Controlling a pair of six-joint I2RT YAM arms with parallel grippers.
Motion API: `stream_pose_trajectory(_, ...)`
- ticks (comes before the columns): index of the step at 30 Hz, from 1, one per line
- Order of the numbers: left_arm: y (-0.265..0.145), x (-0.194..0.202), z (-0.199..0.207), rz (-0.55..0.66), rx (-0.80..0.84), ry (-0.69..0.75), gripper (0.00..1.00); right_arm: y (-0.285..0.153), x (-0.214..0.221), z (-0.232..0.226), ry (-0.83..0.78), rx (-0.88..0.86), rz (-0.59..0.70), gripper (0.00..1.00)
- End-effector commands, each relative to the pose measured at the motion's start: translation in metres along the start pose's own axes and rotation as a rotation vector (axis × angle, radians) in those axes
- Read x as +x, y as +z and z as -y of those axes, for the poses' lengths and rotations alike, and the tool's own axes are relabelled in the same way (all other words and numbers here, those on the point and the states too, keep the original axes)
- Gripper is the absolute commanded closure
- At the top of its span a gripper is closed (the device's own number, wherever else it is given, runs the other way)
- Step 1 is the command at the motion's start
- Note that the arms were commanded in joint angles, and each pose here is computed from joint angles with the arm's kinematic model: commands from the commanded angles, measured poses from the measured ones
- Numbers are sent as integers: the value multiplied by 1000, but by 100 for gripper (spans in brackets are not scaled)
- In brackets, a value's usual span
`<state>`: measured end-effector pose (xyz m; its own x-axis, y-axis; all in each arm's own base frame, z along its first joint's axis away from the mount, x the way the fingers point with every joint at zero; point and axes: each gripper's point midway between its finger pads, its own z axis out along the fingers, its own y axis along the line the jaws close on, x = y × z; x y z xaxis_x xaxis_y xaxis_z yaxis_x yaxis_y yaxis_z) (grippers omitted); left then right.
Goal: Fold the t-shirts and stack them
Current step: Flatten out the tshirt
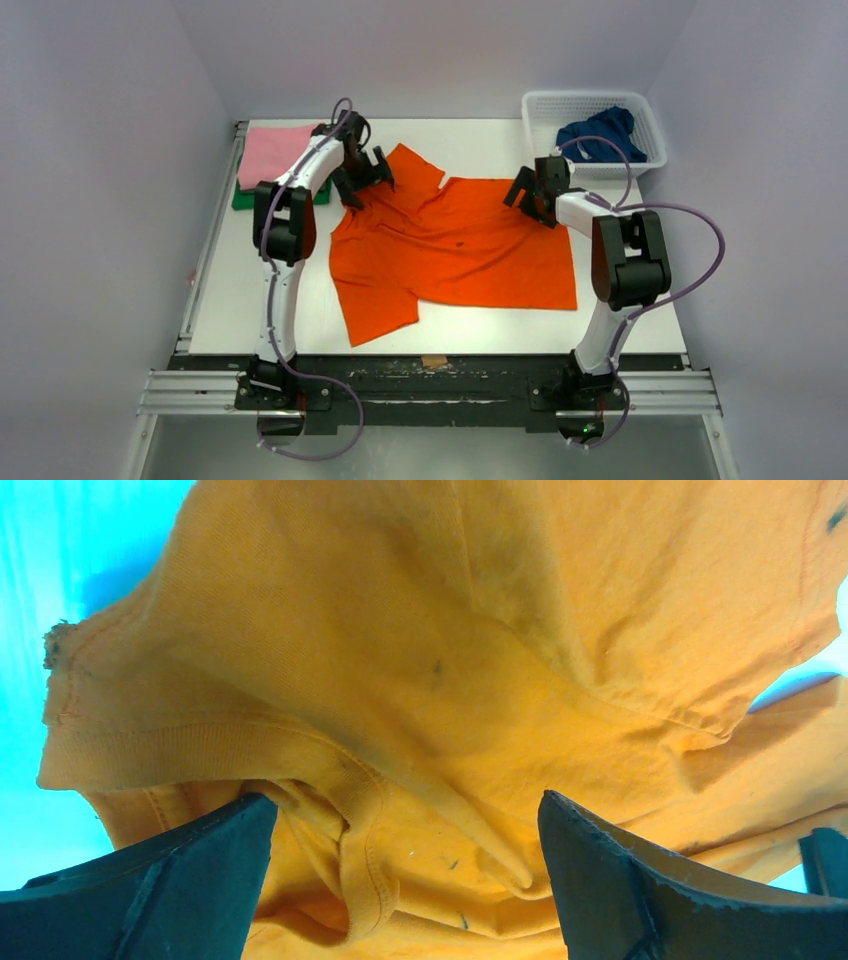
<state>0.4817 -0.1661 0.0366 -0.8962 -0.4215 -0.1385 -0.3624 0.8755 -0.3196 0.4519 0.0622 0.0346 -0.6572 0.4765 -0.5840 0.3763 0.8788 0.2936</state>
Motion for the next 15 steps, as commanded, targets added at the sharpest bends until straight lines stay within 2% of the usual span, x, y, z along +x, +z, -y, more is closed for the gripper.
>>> stream_pose_trajectory(1,5,-33,3,41,39,17,0,-1,18,7,-1,24,-78,9)
stream_pose_trajectory(5,-30,-40,17,101,85,62,0,-34,-5,6,0,25,0,8)
stream_pose_trajectory(8,-73,-26,21,167,104,103,0,-67,-19,7,36,18,70,8)
stream_pose_trajectory(9,-98,-25,26,222,121,120,0,-79,-20,10,46,18,89,7)
stream_pose_trajectory(12,-141,10,17,302,134,158,0,-111,-13,27,93,34,141,5)
stream_pose_trajectory(13,-151,35,7,313,130,170,0,-119,-9,34,112,43,157,4)
stream_pose_trajectory(15,-158,71,-11,339,116,179,0,-137,-1,48,147,55,189,1)
